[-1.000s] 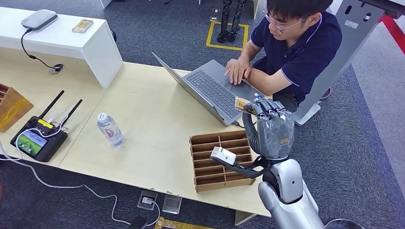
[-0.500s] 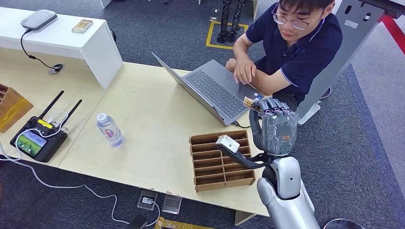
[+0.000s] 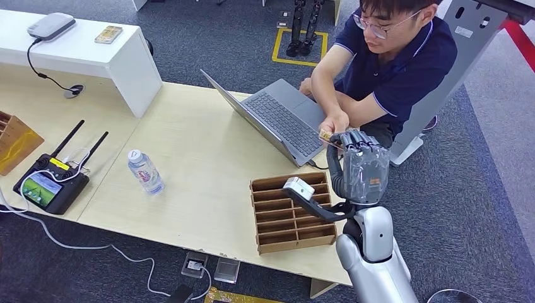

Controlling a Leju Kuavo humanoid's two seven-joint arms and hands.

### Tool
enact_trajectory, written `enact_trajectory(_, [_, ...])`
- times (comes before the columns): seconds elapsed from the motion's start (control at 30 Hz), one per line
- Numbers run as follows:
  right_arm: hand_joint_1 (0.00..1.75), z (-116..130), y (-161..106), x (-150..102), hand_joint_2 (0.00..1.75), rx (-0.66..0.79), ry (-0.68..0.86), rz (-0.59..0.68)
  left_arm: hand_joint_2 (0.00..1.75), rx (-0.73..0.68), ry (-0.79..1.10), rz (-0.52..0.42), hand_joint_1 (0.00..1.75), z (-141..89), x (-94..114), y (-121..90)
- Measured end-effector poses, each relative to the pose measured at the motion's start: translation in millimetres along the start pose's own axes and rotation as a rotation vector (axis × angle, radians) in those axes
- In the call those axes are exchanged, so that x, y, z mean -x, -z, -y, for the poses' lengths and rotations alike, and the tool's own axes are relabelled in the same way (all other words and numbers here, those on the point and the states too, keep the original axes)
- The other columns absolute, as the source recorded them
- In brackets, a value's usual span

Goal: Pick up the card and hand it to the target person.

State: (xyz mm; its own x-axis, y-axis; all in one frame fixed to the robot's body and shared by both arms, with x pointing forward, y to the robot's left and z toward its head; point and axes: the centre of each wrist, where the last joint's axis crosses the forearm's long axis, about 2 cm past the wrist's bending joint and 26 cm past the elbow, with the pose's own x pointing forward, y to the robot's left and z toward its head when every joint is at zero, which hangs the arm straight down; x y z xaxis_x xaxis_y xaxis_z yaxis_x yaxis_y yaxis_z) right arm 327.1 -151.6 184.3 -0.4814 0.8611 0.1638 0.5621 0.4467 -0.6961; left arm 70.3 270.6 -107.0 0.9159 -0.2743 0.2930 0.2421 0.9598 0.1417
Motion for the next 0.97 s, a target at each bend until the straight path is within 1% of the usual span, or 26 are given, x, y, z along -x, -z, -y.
enact_trajectory(0.33, [1.41,-2,2,3,1.75,-0.004,0.005,-0.006,0.00,-0.007,-0.002,-0.004,0.00,2,2,-1])
enact_trajectory(0.4, [0.71,-3,2,3,1.75,-0.005,0.003,-0.005,0.87,-0.007,-0.002,-0.005,0.00,2,2,-1])
enact_trajectory(0.47, [0.00,-3,2,4,1.75,-0.004,0.007,-0.007,0.87,0.007,-0.003,-0.005,0.00,2,2,-1])
enact_trajectory(0.53, [0.00,-3,3,4,1.75,-0.002,0.015,-0.007,0.00,0.032,-0.004,-0.005,0.00,3,2,-1])
enact_trajectory(0.7, [0.00,-4,1,3,1.75,0.009,0.077,-0.022,0.00,0.052,-0.019,0.017,0.00,3,3,-1])
enact_trajectory(0.77, [0.00,-5,0,4,1.75,0.017,0.164,-0.081,0.00,0.037,-0.027,0.012,0.00,3,3,-1])
enact_trajectory(0.8, [0.00,-7,-1,5,1.75,0.022,0.242,-0.140,0.00,0.026,-0.033,0.007,0.00,2,4,-1])
enact_trajectory(0.87, [0.00,-11,-3,6,1.75,0.019,0.453,-0.316,0.00,0.008,-0.042,-0.003,0.00,2,4,-1])
enact_trajectory(0.93, [0.00,-16,-7,4,1.75,-0.033,0.672,-0.489,0.00,-0.001,-0.047,-0.011,0.00,1,4,-1])
enact_trajectory(0.97, [0.00,-17,-8,4,1.75,-0.053,0.727,-0.530,0.00,-0.003,-0.048,-0.013,0.00,1,5,-1])
